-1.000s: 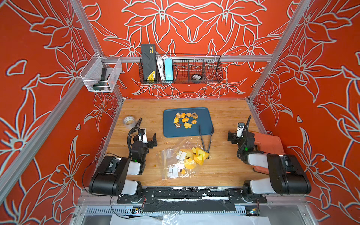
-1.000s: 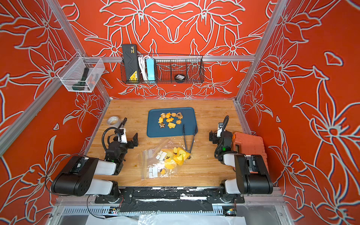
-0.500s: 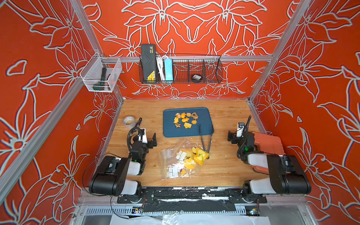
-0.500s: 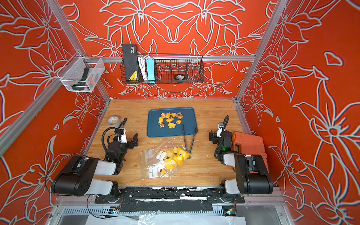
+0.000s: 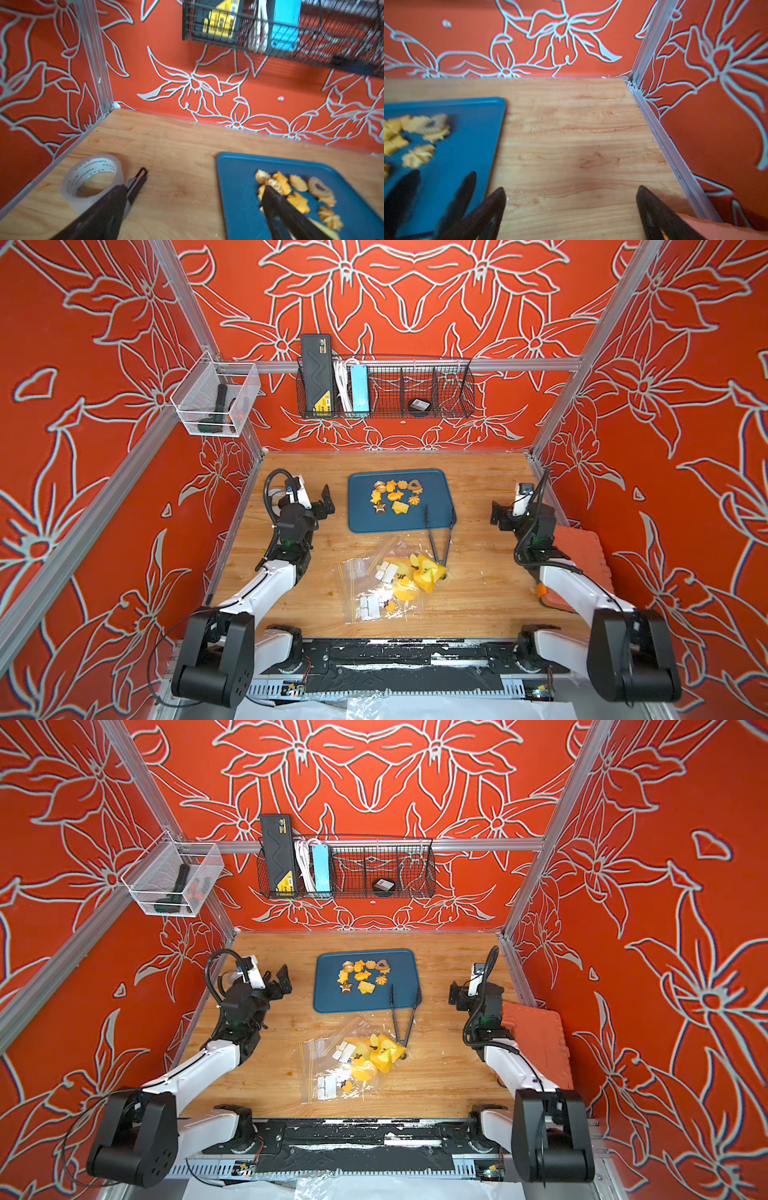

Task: Put the cookies into a resealable bag to prevent moisture
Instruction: Move the ziploc bag to the ziploc bag.

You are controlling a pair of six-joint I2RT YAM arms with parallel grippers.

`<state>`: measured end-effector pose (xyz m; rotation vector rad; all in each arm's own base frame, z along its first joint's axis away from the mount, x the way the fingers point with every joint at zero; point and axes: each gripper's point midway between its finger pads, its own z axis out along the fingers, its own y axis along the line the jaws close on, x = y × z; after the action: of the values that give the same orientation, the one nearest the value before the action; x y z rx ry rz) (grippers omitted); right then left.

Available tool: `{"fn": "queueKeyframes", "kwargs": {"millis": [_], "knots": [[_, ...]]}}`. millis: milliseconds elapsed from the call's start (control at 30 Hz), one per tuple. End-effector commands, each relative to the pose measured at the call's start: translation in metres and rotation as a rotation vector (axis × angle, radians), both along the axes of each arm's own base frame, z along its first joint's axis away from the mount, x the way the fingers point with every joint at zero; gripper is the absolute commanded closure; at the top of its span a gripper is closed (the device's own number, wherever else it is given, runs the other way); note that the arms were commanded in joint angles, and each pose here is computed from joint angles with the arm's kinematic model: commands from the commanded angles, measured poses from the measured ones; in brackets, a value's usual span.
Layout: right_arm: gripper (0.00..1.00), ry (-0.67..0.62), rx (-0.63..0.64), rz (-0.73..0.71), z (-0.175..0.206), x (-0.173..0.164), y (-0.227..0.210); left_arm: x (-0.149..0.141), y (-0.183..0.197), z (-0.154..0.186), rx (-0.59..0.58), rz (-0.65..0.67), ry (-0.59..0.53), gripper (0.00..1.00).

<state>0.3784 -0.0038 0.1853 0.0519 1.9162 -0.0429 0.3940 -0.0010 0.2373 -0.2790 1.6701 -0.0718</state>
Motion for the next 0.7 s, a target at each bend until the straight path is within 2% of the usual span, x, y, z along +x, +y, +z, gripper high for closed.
{"fn": "queueKeyframes", "kwargs": {"millis": [0,67,100,200,267,300,367,433,567,667], "knots": [[0.01,0.169,0.173,-0.201,-0.016,-0.025,-0.020,-0.012,0.012,-0.036,-0.252,0.140,0.230,0.00],[0.02,0.216,0.249,-0.356,-0.016,-0.039,-0.036,-0.017,0.008,-0.046,-0.332,0.151,0.312,0.00],[0.02,0.236,0.263,-0.368,-0.018,-0.043,-0.036,-0.020,0.005,-0.052,-0.381,0.141,0.341,0.00],[0.03,0.307,0.315,-0.236,-0.019,-0.046,-0.010,-0.028,-0.020,-0.057,-0.494,0.007,0.386,0.00],[0.06,0.346,0.403,-0.083,-0.016,-0.049,0.020,-0.037,-0.028,-0.057,-0.569,-0.011,0.424,0.00],[0.02,0.351,0.456,0.002,-0.013,-0.050,0.037,-0.040,-0.034,-0.055,-0.582,-0.037,0.434,0.00],[0.02,0.368,0.547,0.125,-0.010,-0.057,0.066,-0.046,-0.049,-0.045,-0.557,-0.085,0.445,0.00],[0.02,0.428,0.570,0.202,-0.010,-0.068,0.090,-0.054,-0.070,-0.038,-0.504,-0.144,0.464,0.00],[0.02,0.546,0.479,0.301,-0.014,-0.107,0.131,-0.078,-0.112,-0.042,-0.383,-0.252,0.561,0.00],[0.02,0.594,0.380,0.384,-0.018,-0.141,0.158,-0.095,-0.130,-0.054,-0.340,-0.336,0.631,0.00]]}}
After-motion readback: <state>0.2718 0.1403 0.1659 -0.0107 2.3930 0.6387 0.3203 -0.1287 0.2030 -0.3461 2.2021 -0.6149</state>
